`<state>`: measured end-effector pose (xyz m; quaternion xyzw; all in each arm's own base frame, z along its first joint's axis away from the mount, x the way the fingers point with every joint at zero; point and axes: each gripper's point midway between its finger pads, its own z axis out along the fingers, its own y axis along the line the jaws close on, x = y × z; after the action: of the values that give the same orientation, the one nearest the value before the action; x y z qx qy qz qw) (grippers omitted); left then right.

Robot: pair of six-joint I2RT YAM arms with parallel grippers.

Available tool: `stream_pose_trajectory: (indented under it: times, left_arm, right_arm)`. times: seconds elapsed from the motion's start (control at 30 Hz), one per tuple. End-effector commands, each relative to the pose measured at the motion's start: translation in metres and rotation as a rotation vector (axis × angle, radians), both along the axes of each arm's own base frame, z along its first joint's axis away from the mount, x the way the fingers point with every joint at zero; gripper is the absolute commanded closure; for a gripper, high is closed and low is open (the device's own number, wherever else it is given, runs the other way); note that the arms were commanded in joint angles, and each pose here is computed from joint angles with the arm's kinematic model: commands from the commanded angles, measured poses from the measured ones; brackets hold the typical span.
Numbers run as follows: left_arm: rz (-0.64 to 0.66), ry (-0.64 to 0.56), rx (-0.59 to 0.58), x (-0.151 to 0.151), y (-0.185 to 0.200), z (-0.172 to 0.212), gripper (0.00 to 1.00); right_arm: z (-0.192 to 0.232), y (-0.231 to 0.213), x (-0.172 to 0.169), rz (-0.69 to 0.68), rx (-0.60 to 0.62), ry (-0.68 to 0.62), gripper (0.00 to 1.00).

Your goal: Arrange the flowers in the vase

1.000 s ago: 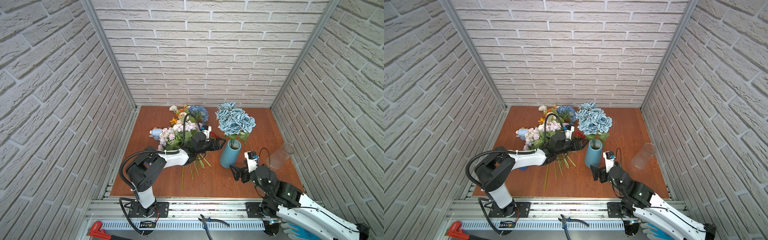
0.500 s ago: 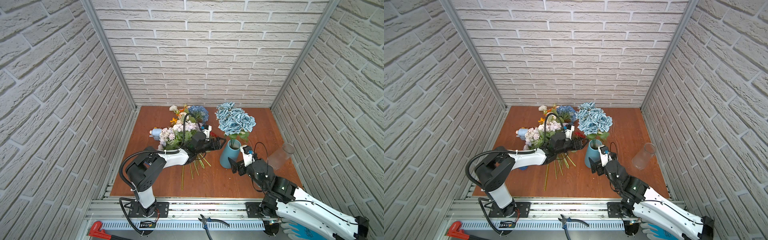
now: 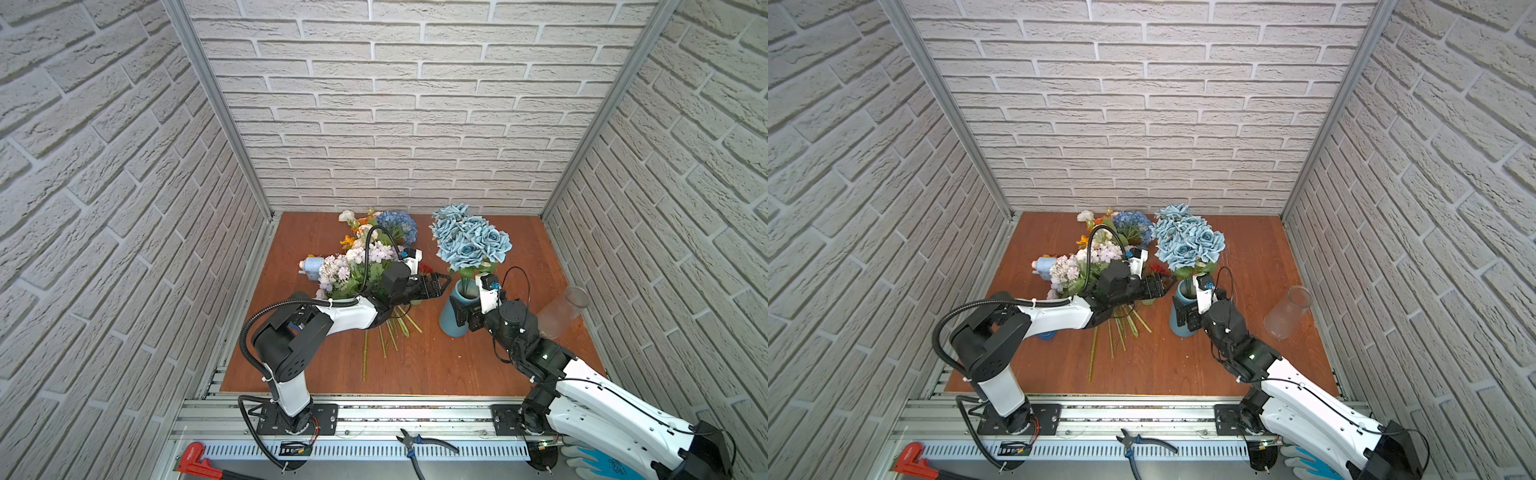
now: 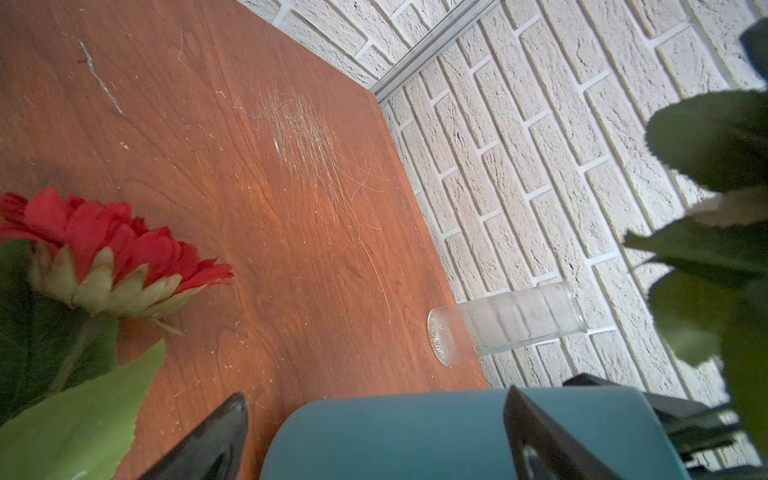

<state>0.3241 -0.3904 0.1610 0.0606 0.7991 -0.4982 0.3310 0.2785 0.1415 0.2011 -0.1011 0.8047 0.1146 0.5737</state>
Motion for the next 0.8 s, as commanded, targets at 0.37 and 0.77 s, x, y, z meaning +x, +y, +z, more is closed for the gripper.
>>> stream_pose_trajectory:
  times: [0.37,0.77]
  left_arm:
    - [0.014,-0.047,-0.050,0.006,0.003,0.016,0.05]
    - [0.102,-0.063,-0.009,0.015,0.041,0.016,0.05]
  right_arm:
    - [0.013,0.003,0.016,-0.005,0.080,-0.071,0.37]
    - [0.046,-0.002,0.021,-0.012,0.024,-0.152,0.60]
